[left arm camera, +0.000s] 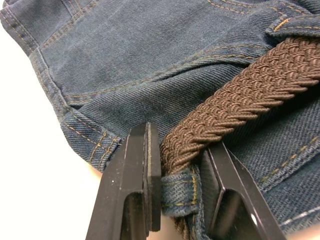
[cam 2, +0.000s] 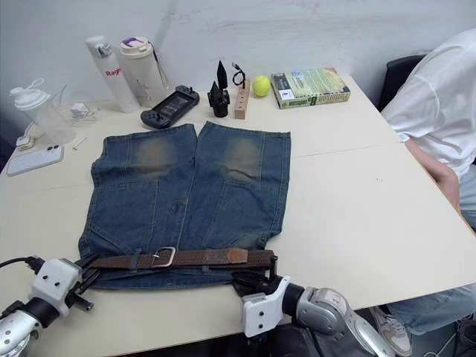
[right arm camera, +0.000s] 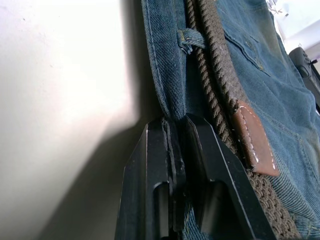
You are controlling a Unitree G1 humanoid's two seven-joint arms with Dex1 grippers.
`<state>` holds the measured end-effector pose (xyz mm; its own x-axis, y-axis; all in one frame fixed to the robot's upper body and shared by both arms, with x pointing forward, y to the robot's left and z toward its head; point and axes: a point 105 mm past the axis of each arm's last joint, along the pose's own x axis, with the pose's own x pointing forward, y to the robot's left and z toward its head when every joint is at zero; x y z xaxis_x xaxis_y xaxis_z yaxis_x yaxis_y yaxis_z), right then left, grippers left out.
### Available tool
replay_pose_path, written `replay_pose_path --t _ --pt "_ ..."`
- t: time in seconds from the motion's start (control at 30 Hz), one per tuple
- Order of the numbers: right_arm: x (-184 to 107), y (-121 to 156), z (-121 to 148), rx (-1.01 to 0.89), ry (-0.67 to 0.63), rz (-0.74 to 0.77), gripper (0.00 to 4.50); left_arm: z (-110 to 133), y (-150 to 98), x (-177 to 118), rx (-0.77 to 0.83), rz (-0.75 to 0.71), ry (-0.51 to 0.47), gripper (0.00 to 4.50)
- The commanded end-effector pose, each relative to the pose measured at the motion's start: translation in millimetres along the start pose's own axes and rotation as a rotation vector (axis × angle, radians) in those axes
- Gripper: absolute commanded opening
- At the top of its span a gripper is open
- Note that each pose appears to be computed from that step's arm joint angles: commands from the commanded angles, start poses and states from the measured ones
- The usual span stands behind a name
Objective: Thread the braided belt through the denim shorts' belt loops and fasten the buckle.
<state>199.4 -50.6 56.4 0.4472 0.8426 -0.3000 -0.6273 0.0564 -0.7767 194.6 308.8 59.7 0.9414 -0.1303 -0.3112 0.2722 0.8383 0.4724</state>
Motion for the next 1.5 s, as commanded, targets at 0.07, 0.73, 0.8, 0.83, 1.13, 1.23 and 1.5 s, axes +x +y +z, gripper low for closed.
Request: replay_pose_path --t 0.07,0.73,0.8,0.83,1.13,1.23,1.5 --pt "-17.1 -8.2 -35.6 0.035 0.171 -0.038 0.00 -53.7 4.2 -24.8 -0.017 0.046 0.220 1.08" --pt "-60.1 -22.3 -44.1 0.219 0.270 0.109 3.90 24.3 -56.6 -38.8 -0.187 -0.431 -0.077 4.50" --pt "-73.4 -19.2 -35.1 0.278 0.249 0.189 3.90 32.3 -57.1 -49.8 -0.171 -0.542 -0.067 4.50" --pt "-79.1 -20.6 -28.8 0.318 0.231 0.215 3.90 36.5 -55.8 -54.3 -0.171 -0.589 -0.062 4.50" --pt "-89.8 -56.2 -1.3 0.452 0.108 0.249 3.90 62.3 -34.6 -53.8 -0.122 -0.701 -0.098 4.50" --pt "-85.1 -92.8 6.3 0.571 -0.001 0.099 3.90 81.8 -28.3 -53.2 -0.209 -0.707 -0.164 4.50" --pt "-82.8 -144.8 8.7 0.712 -0.121 -0.100 3.90 117.4 -9.0 -39.0 -0.297 -0.637 -0.281 4.50"
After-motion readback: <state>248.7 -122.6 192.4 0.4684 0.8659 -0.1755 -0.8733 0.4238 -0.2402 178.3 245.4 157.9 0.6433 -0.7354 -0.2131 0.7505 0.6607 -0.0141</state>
